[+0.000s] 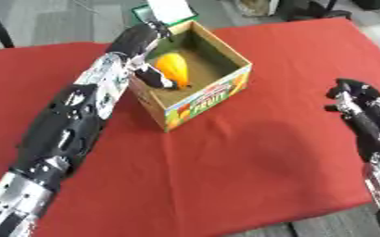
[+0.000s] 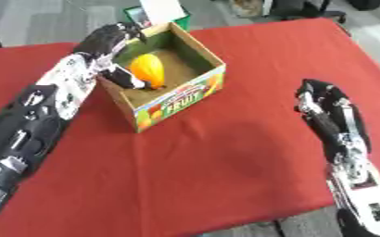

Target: Pick up objects on the table and place them in the box.

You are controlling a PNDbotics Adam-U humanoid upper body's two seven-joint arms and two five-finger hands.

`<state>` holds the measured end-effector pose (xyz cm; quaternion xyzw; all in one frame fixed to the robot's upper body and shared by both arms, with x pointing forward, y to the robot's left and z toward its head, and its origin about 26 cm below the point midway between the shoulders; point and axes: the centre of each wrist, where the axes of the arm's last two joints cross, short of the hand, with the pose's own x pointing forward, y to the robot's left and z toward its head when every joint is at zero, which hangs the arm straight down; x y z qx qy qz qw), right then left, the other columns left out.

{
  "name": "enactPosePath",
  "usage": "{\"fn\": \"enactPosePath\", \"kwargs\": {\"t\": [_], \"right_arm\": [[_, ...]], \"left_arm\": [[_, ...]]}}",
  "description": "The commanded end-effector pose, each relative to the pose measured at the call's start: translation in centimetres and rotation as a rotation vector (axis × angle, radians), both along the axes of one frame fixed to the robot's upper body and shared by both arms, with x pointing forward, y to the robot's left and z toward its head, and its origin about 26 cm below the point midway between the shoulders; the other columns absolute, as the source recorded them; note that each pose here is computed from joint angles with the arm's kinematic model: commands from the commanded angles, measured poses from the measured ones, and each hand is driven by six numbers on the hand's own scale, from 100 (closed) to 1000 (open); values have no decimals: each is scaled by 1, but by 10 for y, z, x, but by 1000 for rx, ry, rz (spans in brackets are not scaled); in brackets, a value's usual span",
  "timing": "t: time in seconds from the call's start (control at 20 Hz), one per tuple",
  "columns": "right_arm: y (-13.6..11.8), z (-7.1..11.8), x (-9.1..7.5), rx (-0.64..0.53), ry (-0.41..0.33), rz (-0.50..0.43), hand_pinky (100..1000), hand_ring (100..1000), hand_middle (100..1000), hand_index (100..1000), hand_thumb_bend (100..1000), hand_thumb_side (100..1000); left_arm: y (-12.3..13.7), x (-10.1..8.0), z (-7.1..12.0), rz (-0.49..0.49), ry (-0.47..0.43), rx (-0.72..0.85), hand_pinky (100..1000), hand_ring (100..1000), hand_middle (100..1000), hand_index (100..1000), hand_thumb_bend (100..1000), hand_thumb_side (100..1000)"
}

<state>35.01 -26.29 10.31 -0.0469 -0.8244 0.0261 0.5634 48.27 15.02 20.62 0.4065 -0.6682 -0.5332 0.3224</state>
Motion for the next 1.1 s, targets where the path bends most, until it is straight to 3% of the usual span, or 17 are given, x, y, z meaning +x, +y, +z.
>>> {"fn": "enactPosePath", "kwargs": {"t": [0.05,0.3,0.55,0.75,0.95,1.0,1.05,1.1], "right_arm": [[-1,8,-1,-4,-26,3,629,727,613,741,100,387],[-4,5,-2,-2,-21,-9,629,727,613,741,100,390],[-10,4,-3,4,-22,-41,629,726,613,741,100,392],[-15,7,-3,10,-38,-65,629,726,613,740,100,391],[-17,11,-3,17,-50,-80,629,726,613,740,100,391],[-17,11,-3,19,-52,-81,630,726,612,740,100,392],[-17,12,-3,21,-55,-83,630,726,613,740,100,391],[-17,12,-3,22,-57,-85,630,726,613,740,100,391]], "left_arm": [[-1,-6,23,-43,-89,-89,810,918,864,841,745,540],[5,-28,43,-175,-159,-398,796,913,834,805,538,463],[37,-73,56,-259,-151,-690,784,897,808,784,461,399],[67,-107,38,-210,-95,-895,791,917,816,784,417,381],[88,-128,7,-118,-41,-1034,796,930,819,781,398,386],[92,-130,-1,-88,-29,-1059,797,933,821,780,323,371],[95,-133,-8,-68,-20,-1090,797,935,820,781,388,382],[97,-136,-14,-55,-15,-1116,799,936,821,781,380,372]]}}
